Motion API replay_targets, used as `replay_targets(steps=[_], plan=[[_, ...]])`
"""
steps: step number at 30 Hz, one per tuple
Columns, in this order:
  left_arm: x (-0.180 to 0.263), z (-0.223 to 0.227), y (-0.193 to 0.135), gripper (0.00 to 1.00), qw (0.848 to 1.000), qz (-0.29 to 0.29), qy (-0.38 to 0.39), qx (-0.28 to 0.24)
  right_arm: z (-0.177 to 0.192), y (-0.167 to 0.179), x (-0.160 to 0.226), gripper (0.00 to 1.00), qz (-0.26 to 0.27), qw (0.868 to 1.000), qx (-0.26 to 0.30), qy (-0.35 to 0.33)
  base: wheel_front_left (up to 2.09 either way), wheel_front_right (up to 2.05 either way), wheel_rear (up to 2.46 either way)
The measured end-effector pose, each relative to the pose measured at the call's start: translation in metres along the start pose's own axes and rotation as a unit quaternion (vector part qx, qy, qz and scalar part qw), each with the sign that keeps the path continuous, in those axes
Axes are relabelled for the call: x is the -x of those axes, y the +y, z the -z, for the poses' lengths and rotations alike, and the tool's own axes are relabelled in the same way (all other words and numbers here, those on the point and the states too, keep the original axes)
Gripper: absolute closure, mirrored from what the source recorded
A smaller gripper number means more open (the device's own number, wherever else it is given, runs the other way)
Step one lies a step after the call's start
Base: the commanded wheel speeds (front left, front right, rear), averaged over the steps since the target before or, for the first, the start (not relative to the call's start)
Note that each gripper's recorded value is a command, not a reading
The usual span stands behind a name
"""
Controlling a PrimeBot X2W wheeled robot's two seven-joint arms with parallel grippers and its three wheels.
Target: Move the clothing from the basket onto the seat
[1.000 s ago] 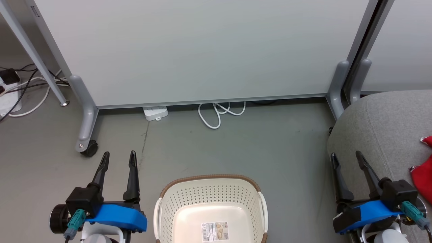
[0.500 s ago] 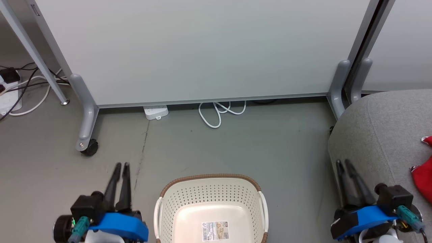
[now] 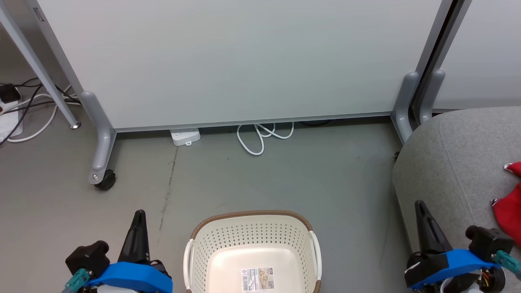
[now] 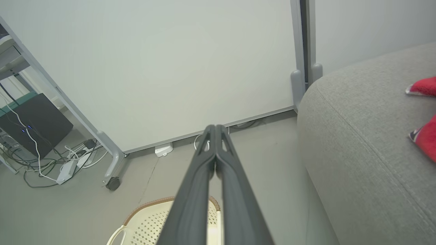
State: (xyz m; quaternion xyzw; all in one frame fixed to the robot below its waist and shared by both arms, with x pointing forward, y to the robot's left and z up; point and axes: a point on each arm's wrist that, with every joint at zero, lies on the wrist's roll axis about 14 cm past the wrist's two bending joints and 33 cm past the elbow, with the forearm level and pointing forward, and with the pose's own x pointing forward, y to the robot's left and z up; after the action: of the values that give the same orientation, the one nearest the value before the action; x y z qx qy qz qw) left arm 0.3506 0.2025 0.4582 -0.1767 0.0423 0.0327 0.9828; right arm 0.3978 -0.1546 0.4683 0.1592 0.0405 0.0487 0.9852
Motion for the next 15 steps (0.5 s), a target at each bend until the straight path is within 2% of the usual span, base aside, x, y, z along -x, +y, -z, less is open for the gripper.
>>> replay_targets(steps=[15], plan=[[-0.0052,-0.0065,0.0051,1.0,0.992,-0.018,-0.001,0.122,-0.0069,-0.0096,0.0016,1.0,0.026,0.992,-0.125,-0.006,0.0,0.0,0.0]])
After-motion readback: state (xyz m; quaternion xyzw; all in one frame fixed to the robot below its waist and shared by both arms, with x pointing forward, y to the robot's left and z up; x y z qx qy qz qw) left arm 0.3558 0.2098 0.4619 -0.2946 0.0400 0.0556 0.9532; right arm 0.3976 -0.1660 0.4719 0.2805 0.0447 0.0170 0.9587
